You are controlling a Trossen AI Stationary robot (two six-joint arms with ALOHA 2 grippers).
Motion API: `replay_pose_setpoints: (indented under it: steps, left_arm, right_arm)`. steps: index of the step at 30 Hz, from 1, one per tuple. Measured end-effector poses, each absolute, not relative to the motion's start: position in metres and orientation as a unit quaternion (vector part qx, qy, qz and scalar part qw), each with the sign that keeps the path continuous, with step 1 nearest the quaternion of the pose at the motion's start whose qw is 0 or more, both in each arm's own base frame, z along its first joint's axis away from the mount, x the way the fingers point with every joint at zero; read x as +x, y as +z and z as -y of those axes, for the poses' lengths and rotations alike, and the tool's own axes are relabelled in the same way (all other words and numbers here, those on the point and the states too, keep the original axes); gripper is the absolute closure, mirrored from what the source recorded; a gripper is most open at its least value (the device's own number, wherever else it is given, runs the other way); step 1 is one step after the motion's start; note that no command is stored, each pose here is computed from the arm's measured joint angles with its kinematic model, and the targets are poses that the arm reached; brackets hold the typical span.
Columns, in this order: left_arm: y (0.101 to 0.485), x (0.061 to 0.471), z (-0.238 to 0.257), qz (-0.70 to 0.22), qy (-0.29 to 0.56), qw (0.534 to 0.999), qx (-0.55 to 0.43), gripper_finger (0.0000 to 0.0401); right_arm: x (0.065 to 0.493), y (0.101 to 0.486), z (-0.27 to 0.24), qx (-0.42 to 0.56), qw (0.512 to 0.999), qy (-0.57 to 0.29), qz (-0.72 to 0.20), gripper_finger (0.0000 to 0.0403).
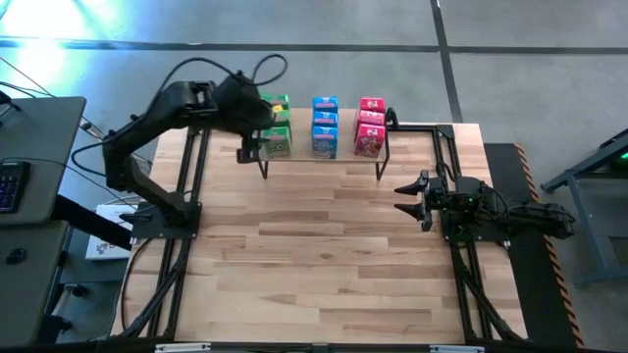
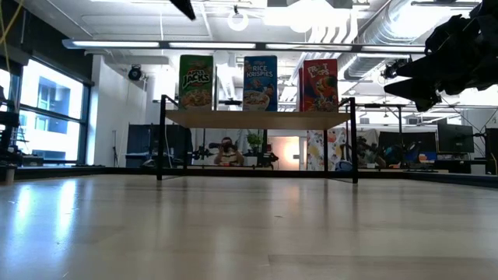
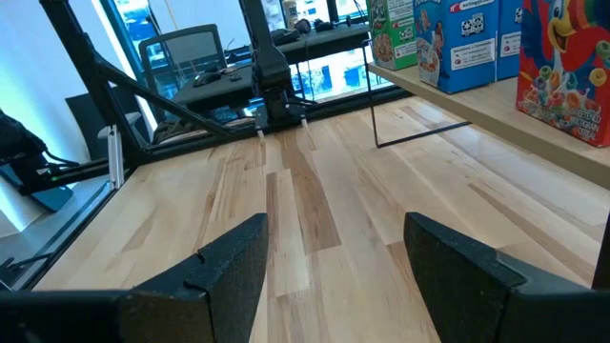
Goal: Stack cereal on shelf
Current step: Return to Home Position
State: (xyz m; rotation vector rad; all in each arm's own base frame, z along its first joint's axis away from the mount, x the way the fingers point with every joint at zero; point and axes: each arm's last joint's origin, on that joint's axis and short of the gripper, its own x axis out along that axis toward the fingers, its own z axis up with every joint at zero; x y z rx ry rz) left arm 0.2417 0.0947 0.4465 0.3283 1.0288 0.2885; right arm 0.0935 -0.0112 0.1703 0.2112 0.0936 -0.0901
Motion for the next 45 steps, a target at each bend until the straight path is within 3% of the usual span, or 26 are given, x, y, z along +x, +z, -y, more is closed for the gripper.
replay_pose_setpoints:
  steps: [10,16,29,45]
  left_arm:
    - [0.484,0.177,-0.060,-0.360,0.073,0.930,0.024,0.0144]
    - [0.473,0.142,-0.041,-0.311,0.070,0.948,-0.006,0.0144]
    - [0.394,0.101,-0.021,-0.171,0.071,0.982,-0.025,0.0144]
    - [0.273,0.086,-0.017,-0.074,0.076,0.992,-0.068,0.0144]
  right_arm:
    - [0.093,0.170,0.011,0.105,0.992,-0.045,-0.047,0.0164]
    - [0.093,0.170,0.011,0.105,0.992,-0.045,-0.047,0.0164]
    - [0.093,0.170,0.011,0.105,0.992,-0.045,-0.047,0.0164]
    - [0.093,0.170,0.011,0.105,0.992,-0.045,-0.047,0.0164]
